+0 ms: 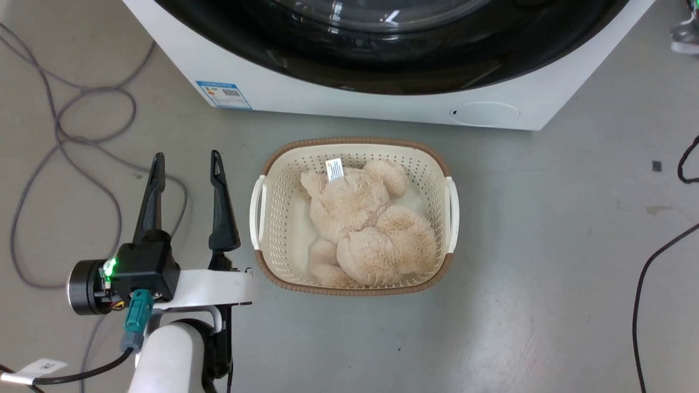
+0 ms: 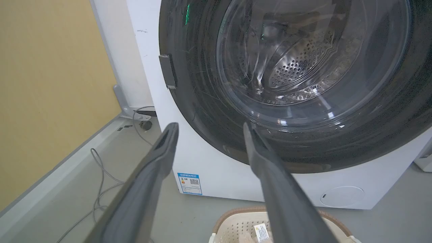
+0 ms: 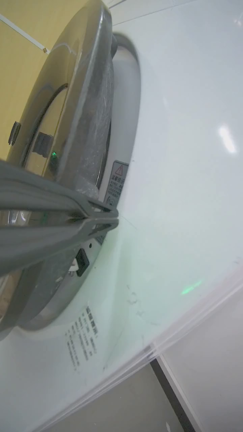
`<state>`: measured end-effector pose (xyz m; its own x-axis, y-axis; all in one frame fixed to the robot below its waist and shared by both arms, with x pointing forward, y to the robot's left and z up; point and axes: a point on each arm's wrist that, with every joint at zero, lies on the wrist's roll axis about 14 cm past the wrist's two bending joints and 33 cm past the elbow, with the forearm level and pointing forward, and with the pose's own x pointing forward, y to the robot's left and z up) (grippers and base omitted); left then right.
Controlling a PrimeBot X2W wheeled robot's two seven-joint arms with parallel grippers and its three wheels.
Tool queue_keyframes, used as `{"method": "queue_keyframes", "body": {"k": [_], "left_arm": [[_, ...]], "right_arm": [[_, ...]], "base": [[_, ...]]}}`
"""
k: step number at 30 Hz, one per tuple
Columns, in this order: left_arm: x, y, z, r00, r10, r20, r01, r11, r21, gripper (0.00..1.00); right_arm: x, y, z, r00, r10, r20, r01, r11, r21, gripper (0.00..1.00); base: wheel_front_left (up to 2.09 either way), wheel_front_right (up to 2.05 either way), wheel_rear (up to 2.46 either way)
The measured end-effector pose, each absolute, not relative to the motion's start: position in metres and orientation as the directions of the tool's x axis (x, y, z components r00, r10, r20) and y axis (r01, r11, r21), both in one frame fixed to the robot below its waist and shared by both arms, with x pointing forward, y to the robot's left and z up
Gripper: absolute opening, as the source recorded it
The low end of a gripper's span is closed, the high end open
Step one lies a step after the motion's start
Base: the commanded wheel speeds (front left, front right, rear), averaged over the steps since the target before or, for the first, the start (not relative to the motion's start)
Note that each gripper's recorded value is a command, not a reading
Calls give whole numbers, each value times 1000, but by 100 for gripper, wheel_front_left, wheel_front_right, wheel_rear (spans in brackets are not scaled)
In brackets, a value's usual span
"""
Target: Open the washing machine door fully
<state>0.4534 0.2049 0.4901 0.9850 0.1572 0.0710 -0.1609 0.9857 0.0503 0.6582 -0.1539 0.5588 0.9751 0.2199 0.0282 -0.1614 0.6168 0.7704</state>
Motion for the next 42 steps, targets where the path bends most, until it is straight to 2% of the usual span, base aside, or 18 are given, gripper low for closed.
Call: {"method": "queue_keyframes", "body": {"k": [11, 21, 25, 31, 42], "left_arm": [[461, 204, 484, 984, 162, 78, -167, 984, 56, 100], [464, 204, 488, 981, 162, 103, -168, 984, 55, 100], [463, 204, 495, 979, 162, 121, -169, 984, 50, 100], [459, 202, 502, 979, 159, 131, -166, 985, 46, 100], [440, 199, 517, 977, 147, 151, -155, 987, 39, 100]], "right_arm": [[669, -134, 542, 927, 368, -75, -166, 581, 797, 0], [659, -113, 542, 839, 531, -120, -184, 484, 856, 0], [643, -102, 546, 800, 587, -127, -217, 480, 850, 0], [608, -98, 526, 746, 636, -198, -196, 493, 848, 0], [547, -88, 538, 685, 708, -169, -243, 442, 863, 0]], "base": [[0, 0, 0], [0, 0, 0], [0, 0, 0], [0, 0, 0], [0, 0, 0]]}}
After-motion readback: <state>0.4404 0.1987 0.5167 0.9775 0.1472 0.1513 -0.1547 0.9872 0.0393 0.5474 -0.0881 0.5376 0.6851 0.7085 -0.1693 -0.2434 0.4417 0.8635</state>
